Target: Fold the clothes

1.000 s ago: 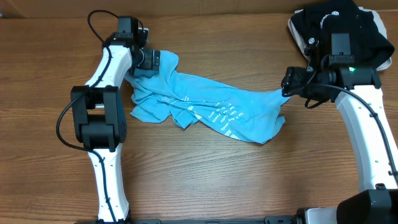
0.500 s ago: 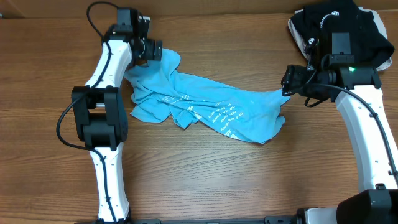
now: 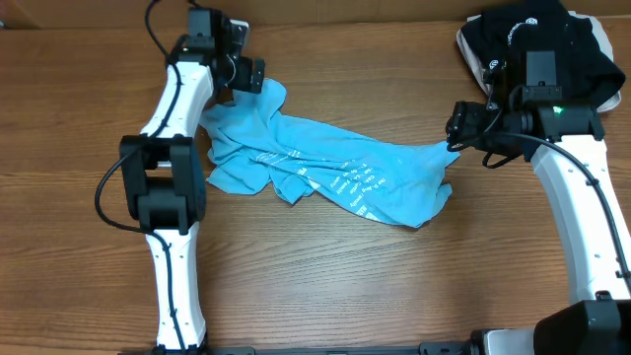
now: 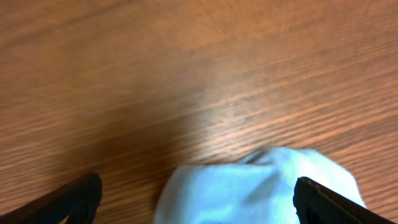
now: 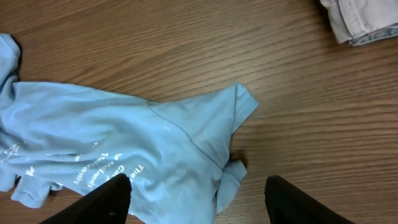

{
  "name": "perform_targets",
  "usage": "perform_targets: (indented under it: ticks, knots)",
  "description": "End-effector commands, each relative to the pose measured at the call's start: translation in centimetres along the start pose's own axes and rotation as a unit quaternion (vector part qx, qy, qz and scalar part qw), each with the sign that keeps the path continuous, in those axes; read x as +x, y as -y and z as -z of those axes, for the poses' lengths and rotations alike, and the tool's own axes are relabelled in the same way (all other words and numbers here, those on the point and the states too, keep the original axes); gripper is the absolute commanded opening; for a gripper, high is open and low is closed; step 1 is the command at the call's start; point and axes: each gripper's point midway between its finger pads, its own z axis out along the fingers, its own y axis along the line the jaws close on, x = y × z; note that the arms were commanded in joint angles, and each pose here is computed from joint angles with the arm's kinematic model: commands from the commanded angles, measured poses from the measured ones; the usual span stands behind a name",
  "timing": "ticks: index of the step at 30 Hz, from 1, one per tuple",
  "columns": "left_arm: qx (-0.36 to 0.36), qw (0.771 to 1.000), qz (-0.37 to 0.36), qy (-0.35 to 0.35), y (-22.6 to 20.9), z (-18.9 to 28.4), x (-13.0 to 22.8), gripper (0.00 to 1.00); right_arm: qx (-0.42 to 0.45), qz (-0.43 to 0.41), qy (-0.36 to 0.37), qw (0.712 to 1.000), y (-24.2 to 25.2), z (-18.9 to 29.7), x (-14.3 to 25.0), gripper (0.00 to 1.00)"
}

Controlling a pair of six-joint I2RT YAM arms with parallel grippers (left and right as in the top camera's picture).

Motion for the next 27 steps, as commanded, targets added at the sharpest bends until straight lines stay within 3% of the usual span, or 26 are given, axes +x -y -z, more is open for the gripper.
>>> perform_targets:
  ticks: [1, 17, 19, 21, 22, 26, 27]
  knots:
    - [0.018, 0.999, -0.038, 0.004, 1.5, -1.0, -0.2, 1.00, -0.001, 0.000, 0.002, 1.000, 0.1, -0.1, -0.1, 0.73]
    - [0.011, 1.000, -0.011, -0.026, 1.0, -4.0, 2.5, 0.97, -0.001, 0.000, 0.004, 1.000, 0.1, -0.1, -0.2, 0.73]
    - [0.001, 1.000, -0.010, -0.028, 0.7, -4.0, 2.5, 0.77, -0.001, 0.000, 0.004, 1.000, 0.1, -0.1, -0.2, 0.73]
    - [0.000, 0.999, -0.009, -0.032, 0.6, -4.0, 2.7, 0.38, -0.001, 0.000, 0.004, 1.000, 0.1, -0.1, -0.2, 0.73]
    - [0.001, 0.999, -0.009, -0.035, 0.7, -4.0, 2.9, 0.25, -0.001, 0.000, 0.004, 1.000, 0.1, -0.1, -0.2, 0.73]
    - [0.004, 0.998, -0.003, -0.062, 0.9, -3.7, 4.1, 0.05, -0.001, 0.000, 0.006, 1.000, 0.1, -0.1, -0.3, 0.73]
    - [0.003, 0.998, -0.002, -0.069, 0.9, -3.4, 4.3, 0.04, -0.001, 0.000, 0.007, 1.000, 0.1, -0.1, -0.3, 0.73]
